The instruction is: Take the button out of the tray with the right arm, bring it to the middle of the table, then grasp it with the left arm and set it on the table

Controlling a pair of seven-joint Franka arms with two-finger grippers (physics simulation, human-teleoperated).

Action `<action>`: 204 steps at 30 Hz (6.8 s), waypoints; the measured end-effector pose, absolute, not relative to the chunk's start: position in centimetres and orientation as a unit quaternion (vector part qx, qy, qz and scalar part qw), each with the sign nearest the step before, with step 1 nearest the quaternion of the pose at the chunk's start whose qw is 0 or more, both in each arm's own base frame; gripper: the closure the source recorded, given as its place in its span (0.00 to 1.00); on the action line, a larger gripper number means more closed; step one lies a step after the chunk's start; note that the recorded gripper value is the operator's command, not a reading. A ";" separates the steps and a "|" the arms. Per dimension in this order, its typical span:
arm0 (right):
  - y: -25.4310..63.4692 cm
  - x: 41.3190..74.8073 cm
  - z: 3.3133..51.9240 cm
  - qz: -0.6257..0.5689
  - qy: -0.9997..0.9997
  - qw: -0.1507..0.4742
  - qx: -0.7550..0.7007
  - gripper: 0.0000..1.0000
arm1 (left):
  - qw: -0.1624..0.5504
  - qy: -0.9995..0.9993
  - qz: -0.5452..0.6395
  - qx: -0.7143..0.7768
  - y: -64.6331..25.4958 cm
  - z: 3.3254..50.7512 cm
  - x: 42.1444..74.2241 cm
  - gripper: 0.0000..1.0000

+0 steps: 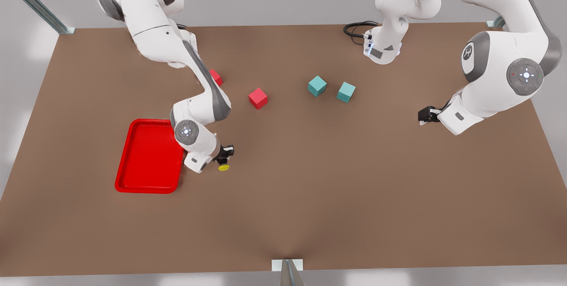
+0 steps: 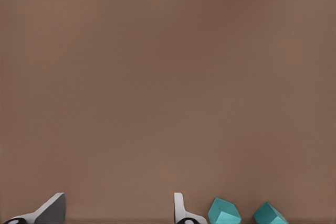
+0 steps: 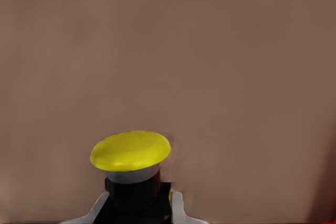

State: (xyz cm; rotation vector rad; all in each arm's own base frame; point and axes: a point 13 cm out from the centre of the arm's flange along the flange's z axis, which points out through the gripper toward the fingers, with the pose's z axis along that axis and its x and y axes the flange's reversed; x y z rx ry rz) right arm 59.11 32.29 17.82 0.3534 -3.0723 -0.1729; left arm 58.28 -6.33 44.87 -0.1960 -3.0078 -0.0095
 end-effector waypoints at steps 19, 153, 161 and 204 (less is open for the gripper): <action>60.2 50.9 6.0 -0.150 -0.985 0.029 -0.076 0.00 | 0.070 -0.995 -0.004 -0.065 -6.4 44.1 58.4 0.00; 6.0 62.8 36.7 0.049 -0.988 0.097 0.111 0.00 | -0.263 -0.908 -0.302 0.123 -34.2 14.0 61.6 0.52; 7.4 63.0 37.0 0.057 -0.988 0.090 0.116 0.00 | -0.426 -0.773 -0.393 0.258 -24.6 11.8 64.7 0.52; 8.8 62.6 36.8 0.080 -0.989 0.091 0.090 0.00 | -0.632 -0.578 -0.203 0.475 -23.0 7.9 65.6 0.00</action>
